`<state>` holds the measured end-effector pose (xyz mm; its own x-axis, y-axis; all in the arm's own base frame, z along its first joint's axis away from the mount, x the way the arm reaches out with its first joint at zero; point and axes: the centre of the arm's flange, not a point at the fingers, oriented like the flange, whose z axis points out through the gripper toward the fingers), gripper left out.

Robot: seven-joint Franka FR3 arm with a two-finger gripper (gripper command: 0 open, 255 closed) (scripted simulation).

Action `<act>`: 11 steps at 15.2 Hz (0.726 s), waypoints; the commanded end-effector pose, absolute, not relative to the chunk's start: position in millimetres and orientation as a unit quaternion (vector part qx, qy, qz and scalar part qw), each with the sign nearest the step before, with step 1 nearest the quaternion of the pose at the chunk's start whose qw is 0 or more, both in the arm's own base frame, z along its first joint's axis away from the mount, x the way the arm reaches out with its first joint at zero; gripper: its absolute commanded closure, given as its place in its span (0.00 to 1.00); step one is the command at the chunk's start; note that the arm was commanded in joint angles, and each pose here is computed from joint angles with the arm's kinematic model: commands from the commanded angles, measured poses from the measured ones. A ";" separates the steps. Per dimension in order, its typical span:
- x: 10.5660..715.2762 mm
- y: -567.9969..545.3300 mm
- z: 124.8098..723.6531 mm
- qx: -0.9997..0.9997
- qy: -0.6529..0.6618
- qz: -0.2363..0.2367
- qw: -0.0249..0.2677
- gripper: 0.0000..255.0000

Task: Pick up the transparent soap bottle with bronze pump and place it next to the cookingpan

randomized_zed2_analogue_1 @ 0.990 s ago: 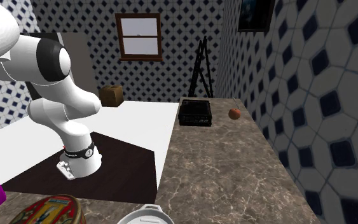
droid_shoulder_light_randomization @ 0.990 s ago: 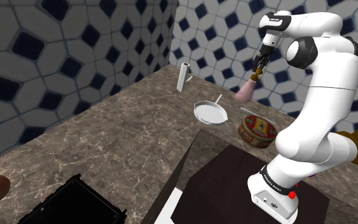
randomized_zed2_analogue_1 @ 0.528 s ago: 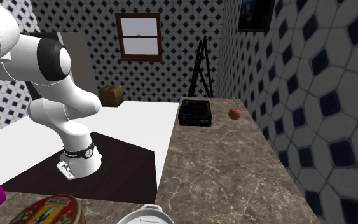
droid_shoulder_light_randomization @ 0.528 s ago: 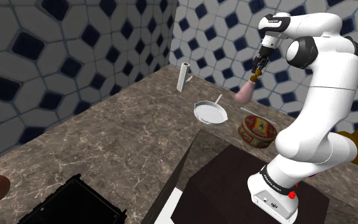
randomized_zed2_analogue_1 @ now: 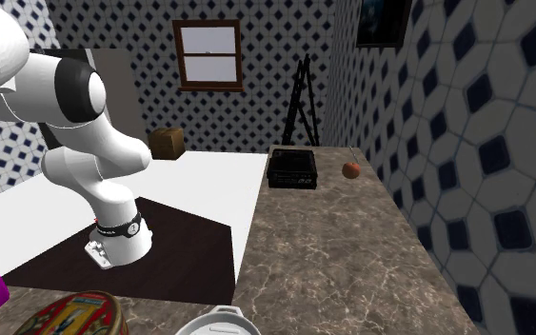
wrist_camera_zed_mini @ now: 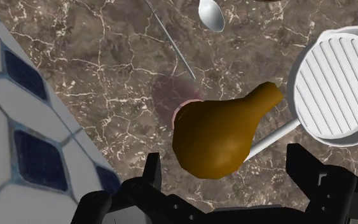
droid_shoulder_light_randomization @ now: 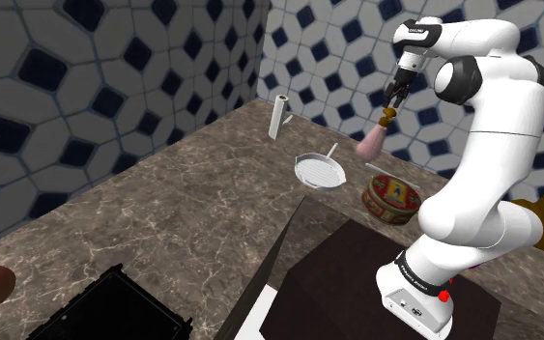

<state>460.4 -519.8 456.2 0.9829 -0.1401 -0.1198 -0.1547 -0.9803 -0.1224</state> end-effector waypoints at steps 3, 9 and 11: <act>464.7 -525.2 499.4 -0.994 0.074 0.056 0.066 0.00; 464.7 -525.2 499.4 -0.994 0.074 0.056 0.066 0.00; 464.7 -525.2 499.4 -0.994 0.074 0.056 0.066 0.00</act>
